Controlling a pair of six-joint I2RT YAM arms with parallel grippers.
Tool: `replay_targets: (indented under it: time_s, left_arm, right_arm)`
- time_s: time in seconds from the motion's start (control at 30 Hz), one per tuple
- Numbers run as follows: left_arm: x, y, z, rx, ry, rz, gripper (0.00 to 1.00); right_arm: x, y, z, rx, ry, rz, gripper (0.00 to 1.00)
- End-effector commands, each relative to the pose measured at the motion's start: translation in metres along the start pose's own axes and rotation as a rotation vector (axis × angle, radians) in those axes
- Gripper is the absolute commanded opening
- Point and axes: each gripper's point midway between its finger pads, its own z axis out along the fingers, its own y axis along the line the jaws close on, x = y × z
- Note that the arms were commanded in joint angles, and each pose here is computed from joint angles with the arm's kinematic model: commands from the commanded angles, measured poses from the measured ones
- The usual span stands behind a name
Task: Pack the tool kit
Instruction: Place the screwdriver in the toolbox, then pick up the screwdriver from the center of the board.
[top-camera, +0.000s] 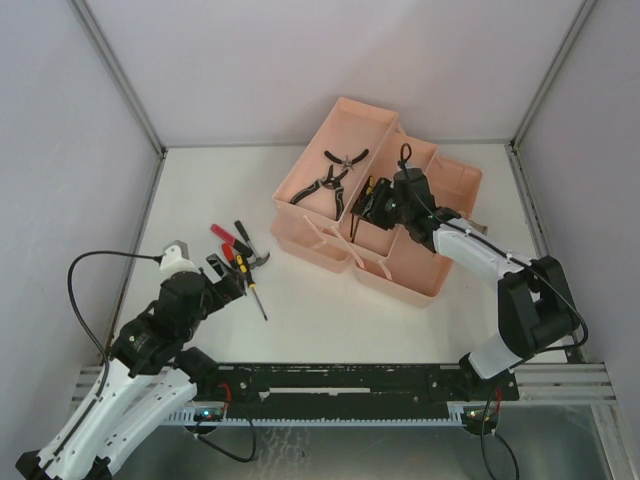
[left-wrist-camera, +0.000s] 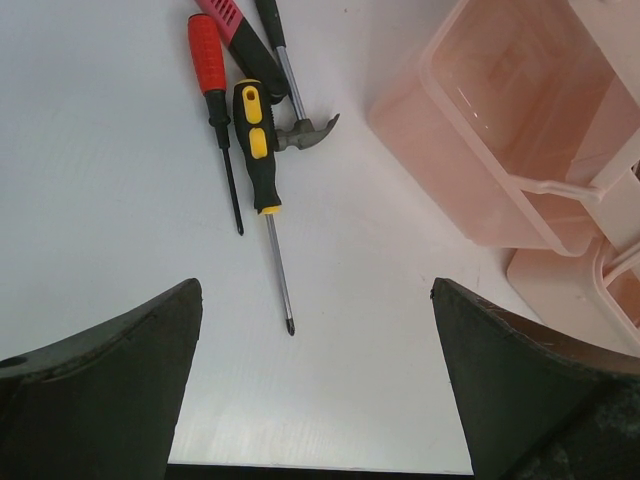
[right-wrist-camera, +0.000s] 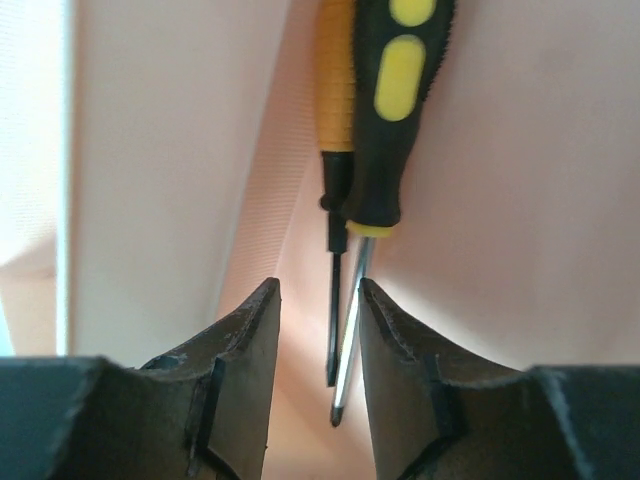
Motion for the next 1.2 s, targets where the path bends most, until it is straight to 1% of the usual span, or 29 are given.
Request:
replay_targets:
  time_s: [0.0,0.1,0.23,0.3,0.37,0.4,0.47,0.53,0.6,0.7,0.77,0.87,0.93,1.0,1.03,1.13,1.17]
  left_arm:
    - [-0.011,-0.006,0.000,0.006,-0.031,0.006,1.00]
    - [-0.008,-0.005,0.004,-0.001,-0.022,0.010,1.00]
    - [-0.001,-0.005,0.013,-0.014,-0.004,0.015,1.00]
    - [0.002,-0.004,0.018,-0.020,0.010,0.020,1.00]
    - [0.006,-0.006,0.026,-0.020,0.032,0.025,1.00]
    - [0.010,-0.007,0.033,-0.021,0.058,0.032,1.00]
    - [0.014,-0.003,0.045,-0.051,0.089,0.025,1.00]
    - [0.013,0.006,0.058,-0.096,0.107,0.047,1.00]
    - [0.005,0.022,0.067,-0.174,0.113,0.016,0.99]
    - [-0.009,0.027,0.082,-0.184,0.098,-0.050,0.97]
    - [-0.021,0.032,0.092,-0.210,0.086,-0.077,0.95]
    - [-0.029,0.043,0.108,-0.270,0.104,-0.076,0.92]
    - [-0.033,0.041,0.123,-0.250,0.127,-0.076,0.89]
    - [-0.035,0.042,0.142,-0.256,0.166,-0.055,0.89]
    - [-0.037,0.043,0.151,-0.270,0.186,-0.048,0.86]
    - [-0.044,0.053,0.174,-0.344,0.202,-0.061,0.80]
    - [-0.044,0.053,0.182,-0.343,0.222,-0.073,0.75]
  right_arm:
    - [-0.023,0.058,-0.027,-0.225,-0.045,-0.044,0.37]
    - [-0.026,0.071,-0.040,-0.309,-0.058,-0.059,0.37]
    - [-0.032,0.055,-0.052,-0.236,-0.094,-0.052,0.38]
    - [-0.031,0.051,-0.067,-0.232,-0.129,-0.067,0.38]
    - [-0.029,0.051,-0.086,-0.259,-0.170,-0.086,0.44]
    - [-0.030,0.058,-0.103,-0.298,-0.203,-0.106,0.47]
    - [-0.024,0.054,-0.120,-0.312,-0.226,-0.123,0.53]
    - [-0.020,0.054,-0.138,-0.333,-0.245,-0.160,0.54]
    - [-0.013,0.051,-0.152,-0.343,-0.254,-0.190,0.55]
    - [-0.004,0.037,-0.169,-0.318,-0.284,-0.190,0.55]
    - [0.000,0.025,-0.178,-0.296,-0.311,-0.168,0.55]
    - [0.004,0.016,-0.194,-0.308,-0.366,-0.133,0.55]
    - [0.007,0.011,-0.202,-0.314,-0.387,-0.123,0.55]
    - [0.009,0.006,-0.208,-0.302,-0.404,-0.118,0.55]
    - [0.009,0.004,-0.210,-0.295,-0.410,-0.119,0.55]
    - [0.009,-0.001,-0.217,-0.283,-0.429,-0.117,0.55]
    - [0.008,-0.001,-0.218,-0.280,-0.435,-0.115,0.55]
